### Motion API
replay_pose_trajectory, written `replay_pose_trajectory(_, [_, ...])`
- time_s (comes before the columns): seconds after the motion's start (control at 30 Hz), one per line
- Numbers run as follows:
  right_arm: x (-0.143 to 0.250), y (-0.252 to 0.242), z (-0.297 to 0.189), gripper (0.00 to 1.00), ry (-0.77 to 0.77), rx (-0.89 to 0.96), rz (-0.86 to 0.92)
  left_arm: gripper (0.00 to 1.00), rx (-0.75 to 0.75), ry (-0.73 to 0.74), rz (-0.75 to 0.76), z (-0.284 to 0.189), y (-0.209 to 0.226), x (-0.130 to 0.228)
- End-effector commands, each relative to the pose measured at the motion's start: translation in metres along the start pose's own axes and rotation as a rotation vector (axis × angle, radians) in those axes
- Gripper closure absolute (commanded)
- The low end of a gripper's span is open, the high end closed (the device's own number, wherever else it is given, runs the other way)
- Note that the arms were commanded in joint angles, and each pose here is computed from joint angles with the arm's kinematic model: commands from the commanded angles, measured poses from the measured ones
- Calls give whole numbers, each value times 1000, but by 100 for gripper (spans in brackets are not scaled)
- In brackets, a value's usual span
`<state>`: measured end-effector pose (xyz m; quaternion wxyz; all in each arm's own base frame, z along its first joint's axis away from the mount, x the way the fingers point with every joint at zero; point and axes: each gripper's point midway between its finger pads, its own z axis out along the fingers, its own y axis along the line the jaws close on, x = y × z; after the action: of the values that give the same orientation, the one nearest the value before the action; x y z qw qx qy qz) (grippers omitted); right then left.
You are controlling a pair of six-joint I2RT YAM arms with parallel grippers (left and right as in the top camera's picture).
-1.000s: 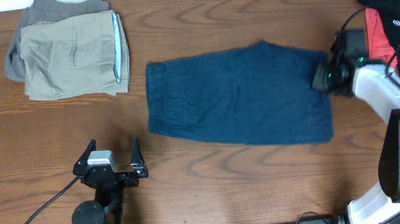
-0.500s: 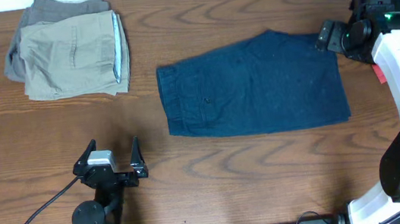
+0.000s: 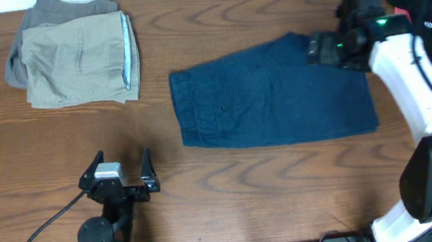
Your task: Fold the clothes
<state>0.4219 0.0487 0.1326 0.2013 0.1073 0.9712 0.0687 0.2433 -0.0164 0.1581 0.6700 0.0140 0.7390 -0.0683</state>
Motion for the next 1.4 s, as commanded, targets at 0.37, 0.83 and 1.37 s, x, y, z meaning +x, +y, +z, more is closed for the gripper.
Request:
replay_pose_trajectory(0.37, [88, 96, 59, 91, 53, -120, -85, 2, -5, 36, -1, 2, 2, 15])
replay_pose_trajectory(0.83, [154, 124, 98, 79, 202, -162, -111, 2, -4, 36, -1, 2, 2, 15])
replay_pose_trajectory(1.37, [51, 84, 29, 6, 39, -157, -63, 2, -4, 36, -1, 2, 2, 15])
